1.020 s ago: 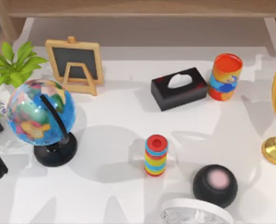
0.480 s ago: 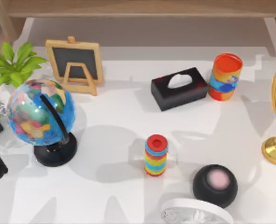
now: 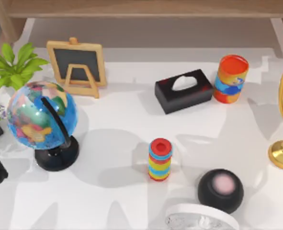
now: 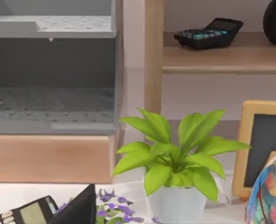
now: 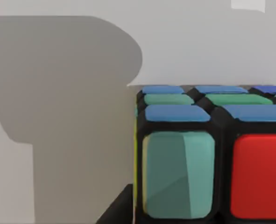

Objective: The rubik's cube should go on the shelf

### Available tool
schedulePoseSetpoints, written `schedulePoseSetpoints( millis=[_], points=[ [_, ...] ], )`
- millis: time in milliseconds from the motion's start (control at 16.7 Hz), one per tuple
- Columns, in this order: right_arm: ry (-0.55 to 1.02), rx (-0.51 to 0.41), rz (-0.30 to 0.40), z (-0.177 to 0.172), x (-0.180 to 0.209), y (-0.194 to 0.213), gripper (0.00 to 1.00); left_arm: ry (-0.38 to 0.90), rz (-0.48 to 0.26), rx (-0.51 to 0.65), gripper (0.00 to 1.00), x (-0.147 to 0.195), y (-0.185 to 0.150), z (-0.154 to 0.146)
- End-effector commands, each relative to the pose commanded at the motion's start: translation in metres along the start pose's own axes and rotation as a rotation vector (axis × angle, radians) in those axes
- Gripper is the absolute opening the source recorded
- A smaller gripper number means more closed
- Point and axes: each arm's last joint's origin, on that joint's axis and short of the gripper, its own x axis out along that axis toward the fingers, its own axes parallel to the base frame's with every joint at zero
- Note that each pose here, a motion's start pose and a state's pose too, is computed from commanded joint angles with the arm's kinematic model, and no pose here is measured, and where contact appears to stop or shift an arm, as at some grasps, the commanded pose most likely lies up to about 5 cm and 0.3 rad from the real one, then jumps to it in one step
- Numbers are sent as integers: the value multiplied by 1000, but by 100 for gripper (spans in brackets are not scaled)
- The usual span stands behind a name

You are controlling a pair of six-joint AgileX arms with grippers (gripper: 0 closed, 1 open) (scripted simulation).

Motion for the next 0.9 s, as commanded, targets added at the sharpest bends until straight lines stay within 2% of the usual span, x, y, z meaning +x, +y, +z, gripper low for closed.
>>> schedulePoseSetpoints(
  millis=[180, 600, 720, 900],
  points=[
    [13, -24, -8, -2, -3, -3, 0, 0, 0, 0, 100, 0, 0, 0],
    [53, -217, -5, -6, -21, -14, 0, 0, 0, 0, 100, 0, 0, 0],
    [43, -228, -7, -3, -25, -15, 0, 0, 0, 0, 100, 0, 0, 0],
    [31, -186, -11, 0, -29, -13, 0, 0, 0, 0, 100, 0, 0, 0]
  ],
)
